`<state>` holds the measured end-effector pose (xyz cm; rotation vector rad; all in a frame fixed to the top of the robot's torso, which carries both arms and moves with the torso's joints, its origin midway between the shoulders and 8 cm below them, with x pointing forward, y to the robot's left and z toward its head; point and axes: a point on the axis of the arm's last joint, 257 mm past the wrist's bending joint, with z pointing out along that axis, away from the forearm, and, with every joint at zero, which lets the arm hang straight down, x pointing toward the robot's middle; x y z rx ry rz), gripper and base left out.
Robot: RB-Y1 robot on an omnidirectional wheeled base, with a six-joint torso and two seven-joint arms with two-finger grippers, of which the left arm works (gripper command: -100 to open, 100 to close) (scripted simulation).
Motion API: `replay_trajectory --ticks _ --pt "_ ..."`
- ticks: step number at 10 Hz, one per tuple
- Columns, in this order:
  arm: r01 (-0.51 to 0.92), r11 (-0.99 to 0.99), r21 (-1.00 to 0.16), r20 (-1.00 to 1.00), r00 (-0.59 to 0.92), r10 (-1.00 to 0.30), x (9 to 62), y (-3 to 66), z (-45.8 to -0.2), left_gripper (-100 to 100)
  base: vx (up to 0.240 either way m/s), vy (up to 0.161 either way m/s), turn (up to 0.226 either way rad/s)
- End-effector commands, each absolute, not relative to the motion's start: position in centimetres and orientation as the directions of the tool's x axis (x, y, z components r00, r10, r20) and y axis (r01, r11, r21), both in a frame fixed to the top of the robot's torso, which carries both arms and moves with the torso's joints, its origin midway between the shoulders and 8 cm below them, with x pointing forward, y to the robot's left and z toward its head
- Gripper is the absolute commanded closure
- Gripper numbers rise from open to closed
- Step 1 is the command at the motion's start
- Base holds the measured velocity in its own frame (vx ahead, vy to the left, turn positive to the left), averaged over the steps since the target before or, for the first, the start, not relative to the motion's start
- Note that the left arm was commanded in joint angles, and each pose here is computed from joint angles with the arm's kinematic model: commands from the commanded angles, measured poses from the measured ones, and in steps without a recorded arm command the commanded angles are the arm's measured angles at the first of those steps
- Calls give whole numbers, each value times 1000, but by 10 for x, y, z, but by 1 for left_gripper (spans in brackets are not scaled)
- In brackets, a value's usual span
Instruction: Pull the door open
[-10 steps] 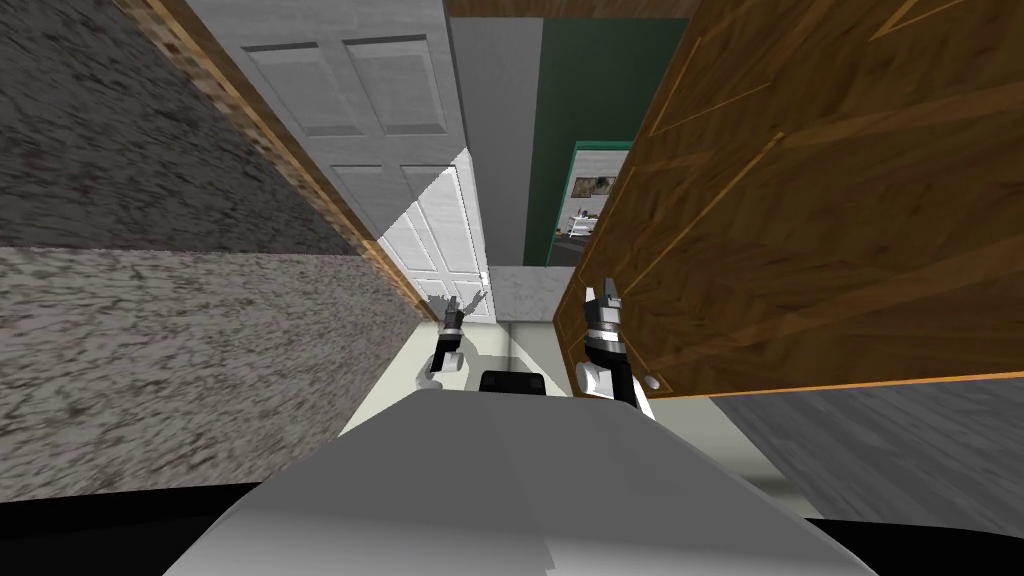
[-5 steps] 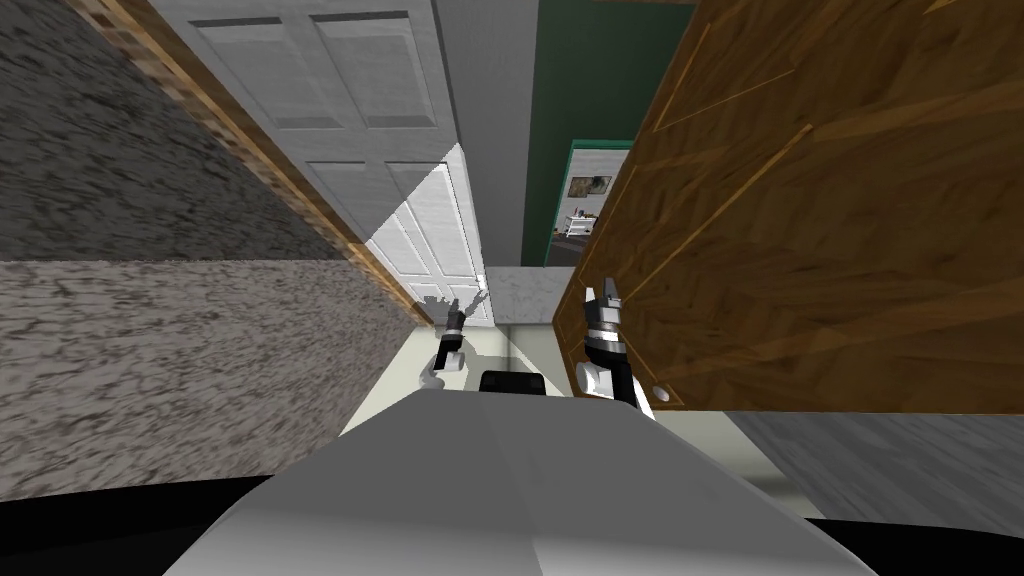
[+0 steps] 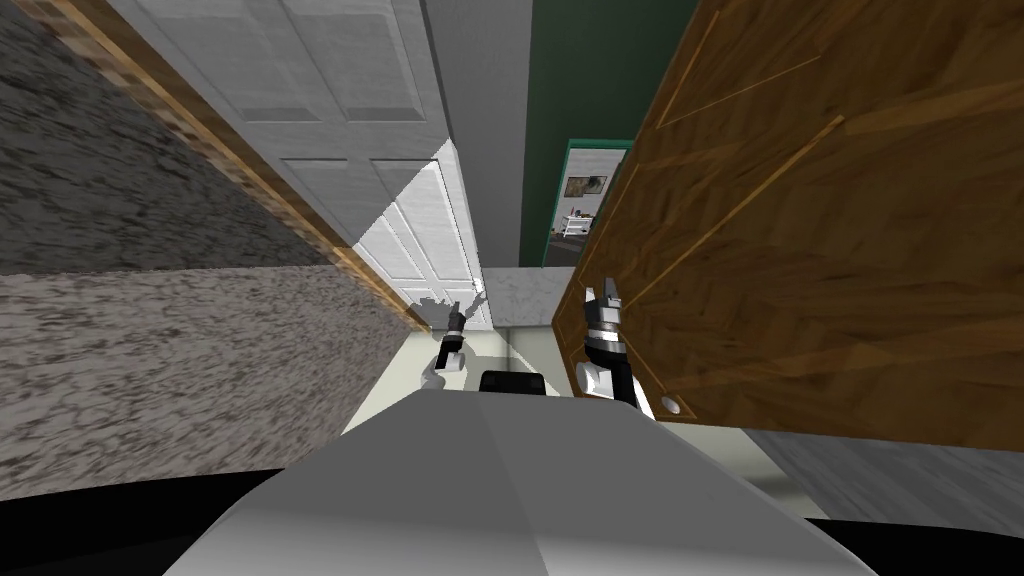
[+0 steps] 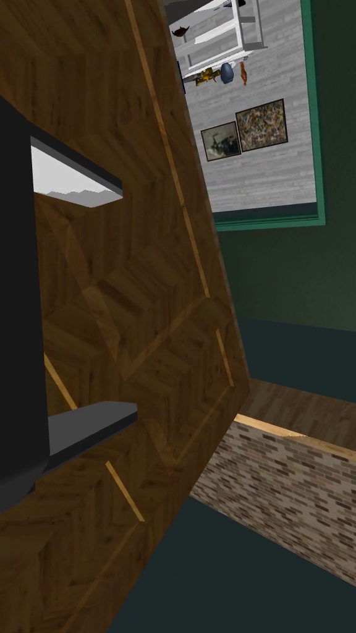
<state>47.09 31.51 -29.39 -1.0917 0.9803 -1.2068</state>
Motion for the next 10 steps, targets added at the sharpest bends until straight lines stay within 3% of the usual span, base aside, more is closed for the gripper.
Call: replay_trajectory --ticks 1,10 --pt "192 26 -981 -4 117 -993 473 316 -302 -100 103 23 -50" --pt "105 14 -994 1 139 -990 478 326 -345 -100 95 20 -43"
